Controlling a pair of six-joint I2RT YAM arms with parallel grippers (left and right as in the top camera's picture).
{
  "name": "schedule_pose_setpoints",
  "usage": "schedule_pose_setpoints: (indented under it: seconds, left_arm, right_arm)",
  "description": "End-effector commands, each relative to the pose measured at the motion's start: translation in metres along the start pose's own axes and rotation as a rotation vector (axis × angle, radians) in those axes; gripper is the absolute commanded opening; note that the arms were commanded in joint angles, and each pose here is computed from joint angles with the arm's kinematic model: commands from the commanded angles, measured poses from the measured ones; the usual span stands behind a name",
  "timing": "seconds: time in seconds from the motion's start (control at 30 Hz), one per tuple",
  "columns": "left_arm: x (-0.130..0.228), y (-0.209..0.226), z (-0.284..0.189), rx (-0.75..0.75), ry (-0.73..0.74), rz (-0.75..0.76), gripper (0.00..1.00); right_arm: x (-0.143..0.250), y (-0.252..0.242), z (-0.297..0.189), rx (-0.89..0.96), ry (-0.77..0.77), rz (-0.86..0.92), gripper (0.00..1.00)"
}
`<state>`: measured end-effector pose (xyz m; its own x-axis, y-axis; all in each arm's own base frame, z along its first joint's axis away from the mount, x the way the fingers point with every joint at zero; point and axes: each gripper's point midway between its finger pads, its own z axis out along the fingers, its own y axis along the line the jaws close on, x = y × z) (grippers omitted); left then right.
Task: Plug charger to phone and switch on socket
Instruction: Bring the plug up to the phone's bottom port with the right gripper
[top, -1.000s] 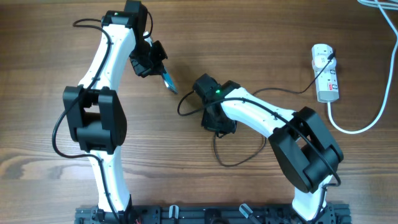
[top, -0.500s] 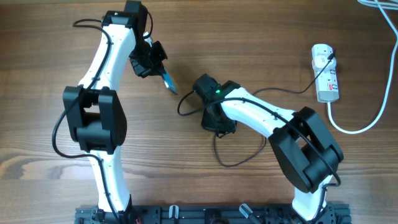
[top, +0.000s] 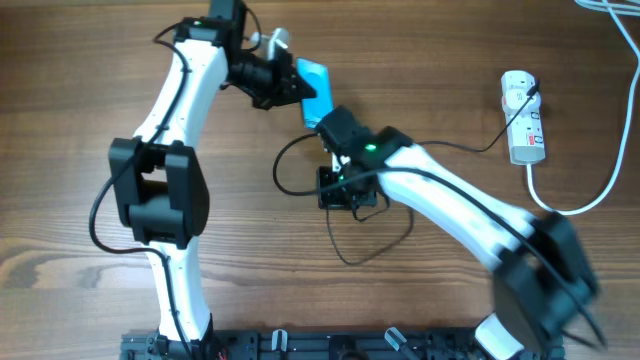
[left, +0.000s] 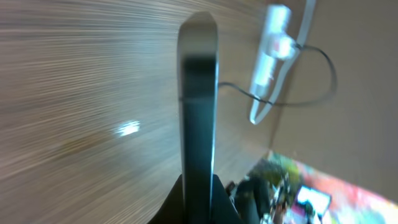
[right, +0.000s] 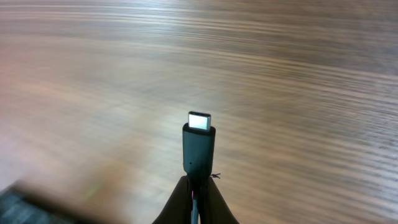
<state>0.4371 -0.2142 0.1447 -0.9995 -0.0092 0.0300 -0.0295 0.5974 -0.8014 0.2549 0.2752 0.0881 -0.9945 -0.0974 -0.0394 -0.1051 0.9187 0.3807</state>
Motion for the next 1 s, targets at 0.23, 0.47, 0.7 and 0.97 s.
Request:
schedule_pose_setpoints:
  seconds: [0.23, 0.47, 0.7, 0.97]
  left_arm:
    - [0.022, -0.076, 0.019, 0.224, 0.058, 0.251, 0.04]
    - [0.016, -0.069, 0.020, 0.176, 0.034, 0.257, 0.04]
    - [0.020, -0.083, 0.007, 0.304, 0.052, 0.300, 0.04]
    - [0.022, -0.088, -0.001, 0.358, 0.061, 0.293, 0.04]
  right_arm:
    - [-0.001, 0.033, -0.067, -0.132, -0.152, -0.108, 0.04]
    - [-0.024, 0.007, -0.071, -0.021, -0.255, 0.032, 0.04]
    - [-0.035, -0.003, -0.080, -0.091, -0.234, -0.016, 0.04]
    - [-0.038, 0.000, -0.082, -0.104, -0.247, -0.061, 0.04]
